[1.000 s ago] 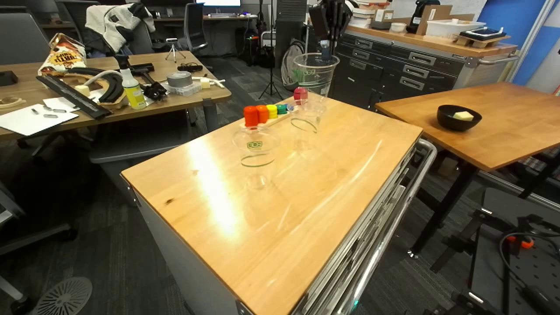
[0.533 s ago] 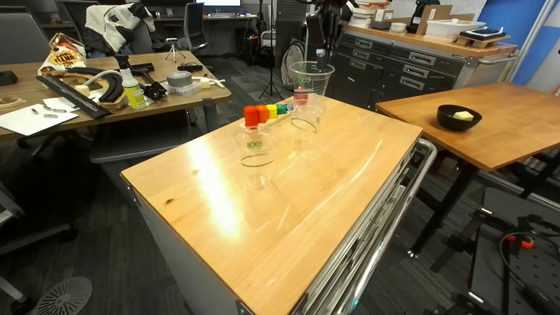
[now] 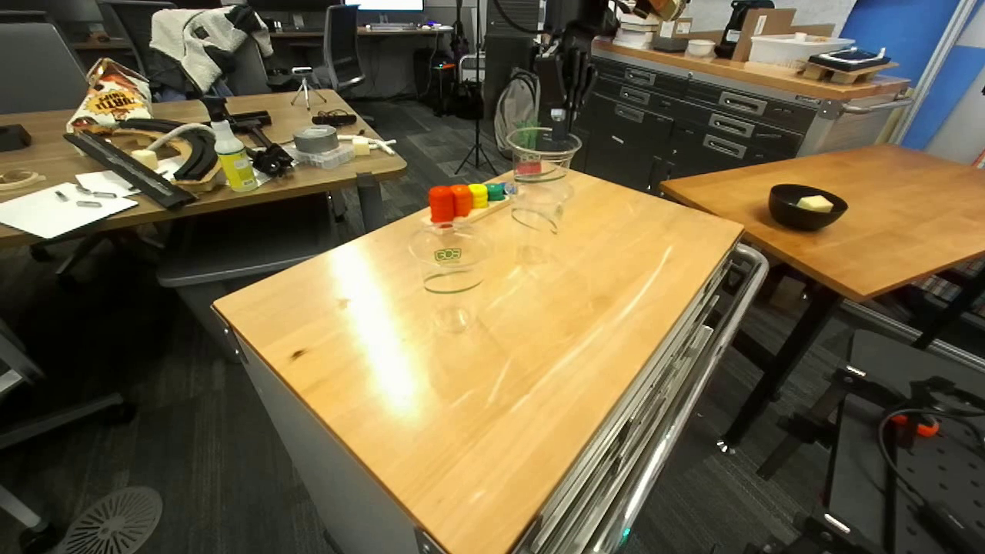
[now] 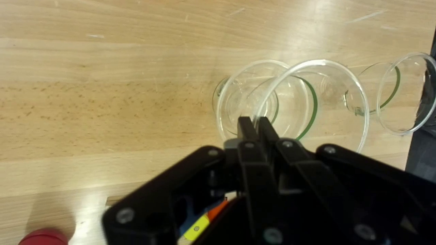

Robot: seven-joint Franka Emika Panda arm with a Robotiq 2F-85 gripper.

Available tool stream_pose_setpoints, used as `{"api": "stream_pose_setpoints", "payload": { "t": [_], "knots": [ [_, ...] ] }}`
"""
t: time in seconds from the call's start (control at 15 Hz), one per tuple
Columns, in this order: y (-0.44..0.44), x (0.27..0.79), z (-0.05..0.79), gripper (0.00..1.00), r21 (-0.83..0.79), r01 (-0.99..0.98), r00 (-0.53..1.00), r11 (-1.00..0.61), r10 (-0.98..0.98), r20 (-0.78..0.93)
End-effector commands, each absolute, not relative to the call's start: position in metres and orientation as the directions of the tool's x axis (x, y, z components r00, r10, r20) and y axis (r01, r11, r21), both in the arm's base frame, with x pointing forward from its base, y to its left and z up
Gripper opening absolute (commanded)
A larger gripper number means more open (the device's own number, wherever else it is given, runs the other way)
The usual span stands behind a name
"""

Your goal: Stack the cups

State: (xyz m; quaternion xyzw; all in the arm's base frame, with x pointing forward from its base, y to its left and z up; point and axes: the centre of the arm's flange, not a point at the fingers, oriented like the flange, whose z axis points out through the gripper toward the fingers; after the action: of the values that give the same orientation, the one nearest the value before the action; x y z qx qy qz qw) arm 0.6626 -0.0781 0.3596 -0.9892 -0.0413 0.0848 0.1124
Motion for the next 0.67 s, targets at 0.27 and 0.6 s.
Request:
{"api": "stream_pose_setpoints", "payload": {
  "t": [0.27, 0.6],
  "knots": [
    [-0.092, 0.668, 0.338, 0.37, -0.227, 0.112, 0.986, -0.967, 0.137, -0.097],
    [-0.091, 0.665, 0.349, 0.77, -0.223, 0.143, 0.984, -0.964, 0.164, -0.077]
  ]
}}
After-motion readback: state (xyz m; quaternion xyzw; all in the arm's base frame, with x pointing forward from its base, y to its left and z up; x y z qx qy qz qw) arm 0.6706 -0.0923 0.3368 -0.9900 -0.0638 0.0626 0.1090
